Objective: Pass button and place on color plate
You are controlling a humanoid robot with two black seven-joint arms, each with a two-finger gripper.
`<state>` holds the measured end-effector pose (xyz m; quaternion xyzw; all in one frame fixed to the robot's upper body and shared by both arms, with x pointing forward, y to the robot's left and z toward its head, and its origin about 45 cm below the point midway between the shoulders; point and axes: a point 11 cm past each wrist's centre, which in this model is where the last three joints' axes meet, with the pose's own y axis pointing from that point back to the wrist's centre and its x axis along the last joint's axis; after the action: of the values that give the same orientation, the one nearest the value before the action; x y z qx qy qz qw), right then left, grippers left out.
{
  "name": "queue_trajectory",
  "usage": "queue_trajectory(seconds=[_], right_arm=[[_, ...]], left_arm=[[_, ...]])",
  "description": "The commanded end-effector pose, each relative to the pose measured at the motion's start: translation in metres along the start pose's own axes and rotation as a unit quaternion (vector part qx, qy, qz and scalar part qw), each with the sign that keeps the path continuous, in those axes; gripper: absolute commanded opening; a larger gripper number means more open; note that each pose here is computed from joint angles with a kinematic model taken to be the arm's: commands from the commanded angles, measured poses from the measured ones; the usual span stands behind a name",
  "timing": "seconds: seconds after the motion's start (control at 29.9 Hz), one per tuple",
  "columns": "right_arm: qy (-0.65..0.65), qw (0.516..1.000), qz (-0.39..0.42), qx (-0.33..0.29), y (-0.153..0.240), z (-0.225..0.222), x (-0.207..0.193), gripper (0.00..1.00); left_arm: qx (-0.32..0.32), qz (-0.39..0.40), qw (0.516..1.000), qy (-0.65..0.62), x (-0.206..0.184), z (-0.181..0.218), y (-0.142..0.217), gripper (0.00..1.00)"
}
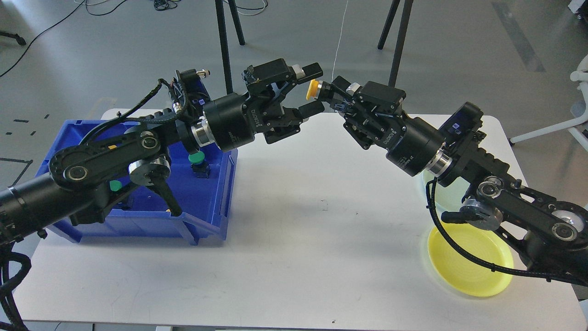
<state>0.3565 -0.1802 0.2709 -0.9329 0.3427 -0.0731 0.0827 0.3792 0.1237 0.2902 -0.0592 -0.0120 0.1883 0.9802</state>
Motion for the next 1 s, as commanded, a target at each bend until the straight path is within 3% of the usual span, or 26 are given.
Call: queue_trajectory(seconds=[0.0,0.17,0.33,0.43,0.74,0.97], right_arm=[[-0.005,0.998,0.07,-0.006,0.039,0.004,0.027,0.09],[-0.057,0.974,0.214,-0.039,0.137,0.041,0.035,0.08],[-0.081,0.929,0.334,-0.139,0.243,0.081,0.003,0.08],[-0.069,0.902,0.381,-0.191,0.28,0.094,-0.008,0.08],[-0.062,0.86,0.451,-0.23,0.307,0.114,-0.018,0.16],[-0.105,0.841,0.475,-0.237,0.31,0.134,-0.035,0.44]], left_arm=[[-0.003,0.008,1.0,0.004,0.002,0.0,0.002,0.84],[-0.017,0.015,1.0,0.004,0.006,0.008,0.001,0.85],[-0.035,0.018,0.999,0.008,0.006,0.015,0.004,0.85],[-0.041,0.017,0.999,-0.001,0.005,0.022,0.003,0.85],[0.007,0.044,0.993,-0.111,0.028,0.046,0.038,0.85],[0.035,0.061,0.99,-0.12,0.034,0.041,0.065,0.85]])
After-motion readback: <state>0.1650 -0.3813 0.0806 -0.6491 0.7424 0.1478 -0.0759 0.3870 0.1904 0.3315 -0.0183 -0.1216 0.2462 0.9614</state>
